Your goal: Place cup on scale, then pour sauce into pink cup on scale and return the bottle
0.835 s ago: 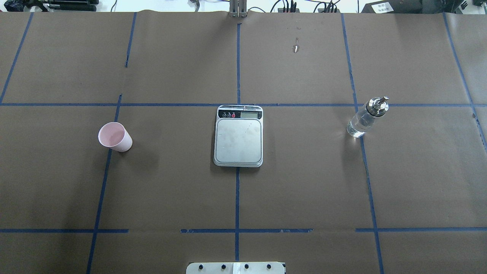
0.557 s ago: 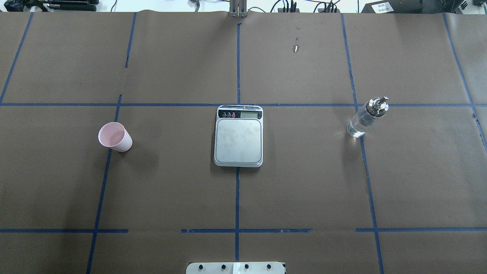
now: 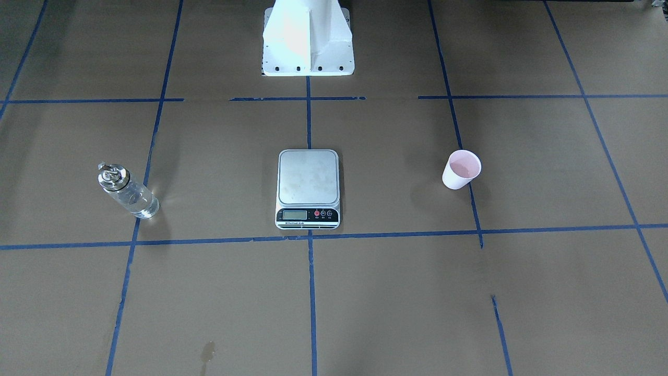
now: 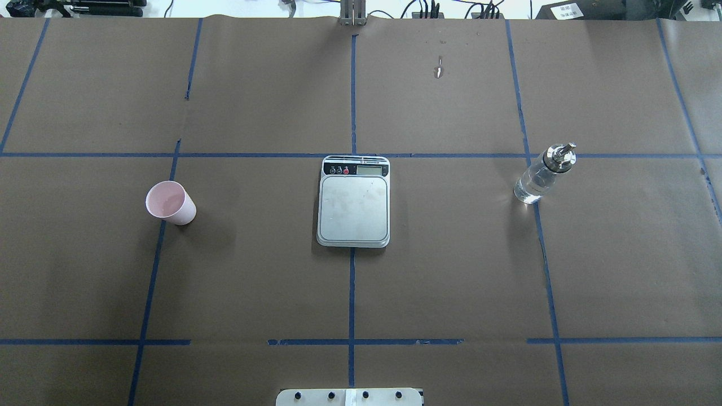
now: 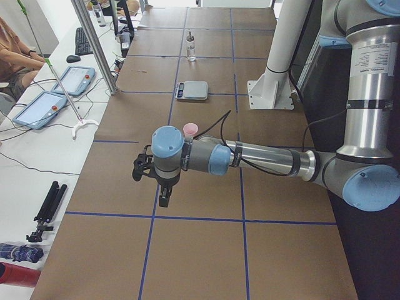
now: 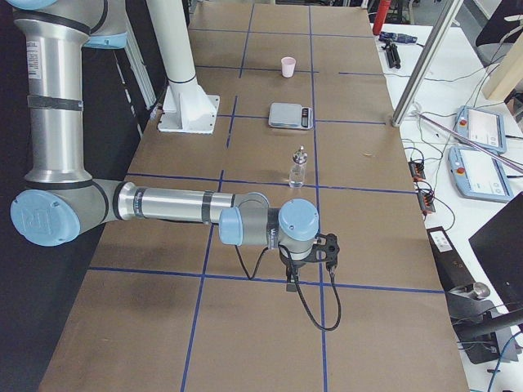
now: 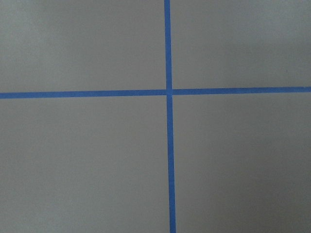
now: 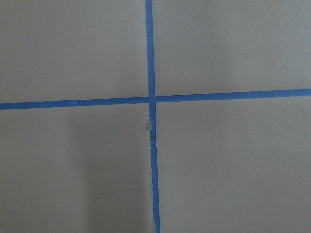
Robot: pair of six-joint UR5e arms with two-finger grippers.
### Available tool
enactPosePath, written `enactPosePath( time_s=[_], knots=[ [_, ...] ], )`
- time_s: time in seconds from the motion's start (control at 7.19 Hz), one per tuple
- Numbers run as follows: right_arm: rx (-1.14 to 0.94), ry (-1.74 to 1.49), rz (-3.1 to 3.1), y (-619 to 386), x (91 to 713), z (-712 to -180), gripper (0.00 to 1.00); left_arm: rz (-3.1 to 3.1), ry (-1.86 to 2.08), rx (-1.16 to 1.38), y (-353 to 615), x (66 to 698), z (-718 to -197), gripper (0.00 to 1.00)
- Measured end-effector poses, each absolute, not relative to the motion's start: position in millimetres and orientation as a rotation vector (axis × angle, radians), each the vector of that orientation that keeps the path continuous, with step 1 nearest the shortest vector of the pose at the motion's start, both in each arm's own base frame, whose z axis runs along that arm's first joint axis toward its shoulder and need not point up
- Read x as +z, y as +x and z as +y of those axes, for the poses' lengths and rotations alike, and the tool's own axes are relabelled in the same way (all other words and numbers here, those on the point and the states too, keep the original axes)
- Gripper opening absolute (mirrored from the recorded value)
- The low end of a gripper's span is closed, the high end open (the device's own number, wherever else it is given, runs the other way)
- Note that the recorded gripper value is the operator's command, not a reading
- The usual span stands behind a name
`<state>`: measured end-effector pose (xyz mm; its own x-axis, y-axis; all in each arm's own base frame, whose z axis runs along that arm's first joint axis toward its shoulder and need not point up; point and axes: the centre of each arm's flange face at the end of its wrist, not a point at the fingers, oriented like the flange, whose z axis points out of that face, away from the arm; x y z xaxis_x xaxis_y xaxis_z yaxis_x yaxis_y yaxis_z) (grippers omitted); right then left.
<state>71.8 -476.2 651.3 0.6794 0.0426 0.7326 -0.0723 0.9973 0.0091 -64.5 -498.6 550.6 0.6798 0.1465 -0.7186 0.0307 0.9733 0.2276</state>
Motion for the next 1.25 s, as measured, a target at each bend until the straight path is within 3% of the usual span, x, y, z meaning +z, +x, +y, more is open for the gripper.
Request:
enactPosePath(
  time_s=[0.7,1.25],
  knots=[
    [0.004,0.067,-0.838,50.8,624.0,-494.8,1.0,0.875,0.321,0.258,37.1,436.3,-491.3,1.0],
    [-0.003,0.074,-0.837,48.8,621.1,-494.6,1.0,0.955,0.071,-0.054,170.1,385.3,-453.2,1.0]
  ],
)
